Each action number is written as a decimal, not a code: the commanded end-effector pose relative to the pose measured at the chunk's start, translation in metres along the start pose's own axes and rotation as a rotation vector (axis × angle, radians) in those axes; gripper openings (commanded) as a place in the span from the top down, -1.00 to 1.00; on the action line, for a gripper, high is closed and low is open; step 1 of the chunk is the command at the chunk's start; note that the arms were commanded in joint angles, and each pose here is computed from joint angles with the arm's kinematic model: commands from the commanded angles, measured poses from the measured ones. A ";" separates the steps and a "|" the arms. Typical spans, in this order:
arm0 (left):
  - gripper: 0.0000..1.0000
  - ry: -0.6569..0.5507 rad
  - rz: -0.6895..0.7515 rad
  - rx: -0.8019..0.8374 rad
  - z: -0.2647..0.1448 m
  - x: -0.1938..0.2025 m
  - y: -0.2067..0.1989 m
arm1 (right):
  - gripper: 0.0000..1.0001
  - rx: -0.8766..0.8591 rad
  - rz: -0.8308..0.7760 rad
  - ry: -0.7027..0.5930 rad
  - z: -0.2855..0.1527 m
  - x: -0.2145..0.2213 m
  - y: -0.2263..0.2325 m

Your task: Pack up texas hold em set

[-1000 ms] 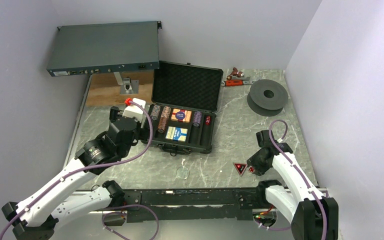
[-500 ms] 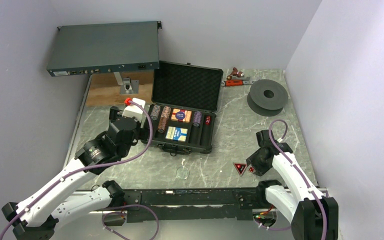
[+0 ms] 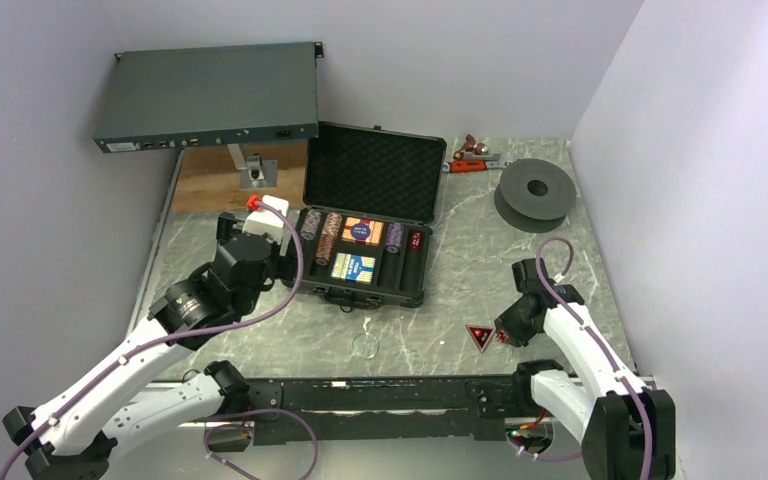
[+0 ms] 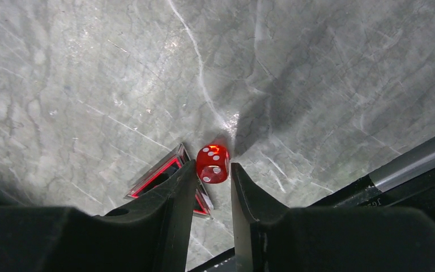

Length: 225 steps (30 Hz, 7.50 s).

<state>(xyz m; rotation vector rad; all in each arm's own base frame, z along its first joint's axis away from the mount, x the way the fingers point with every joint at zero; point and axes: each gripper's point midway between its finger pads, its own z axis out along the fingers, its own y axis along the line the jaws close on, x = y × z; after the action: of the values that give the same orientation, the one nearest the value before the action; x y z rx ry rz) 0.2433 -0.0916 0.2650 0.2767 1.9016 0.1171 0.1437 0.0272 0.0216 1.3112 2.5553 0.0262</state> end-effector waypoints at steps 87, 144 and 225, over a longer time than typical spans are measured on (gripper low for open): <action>-0.97 -0.020 -0.001 0.007 0.001 -0.005 0.002 | 1.00 -0.745 -0.756 0.042 -0.093 0.045 0.263; -0.98 0.005 0.034 0.009 0.011 0.003 -0.003 | -0.95 -0.811 -0.797 -0.189 -0.150 0.017 0.248; -0.86 -0.032 0.148 0.314 -0.003 0.003 -0.063 | -1.00 -0.035 -0.379 -0.028 -0.003 0.029 0.059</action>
<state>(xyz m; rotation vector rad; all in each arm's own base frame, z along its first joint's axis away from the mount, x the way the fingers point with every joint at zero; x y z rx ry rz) 0.2285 -0.1504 0.2319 0.6600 1.9035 -0.0712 0.1631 0.0835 0.0267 0.7894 2.7545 -0.0529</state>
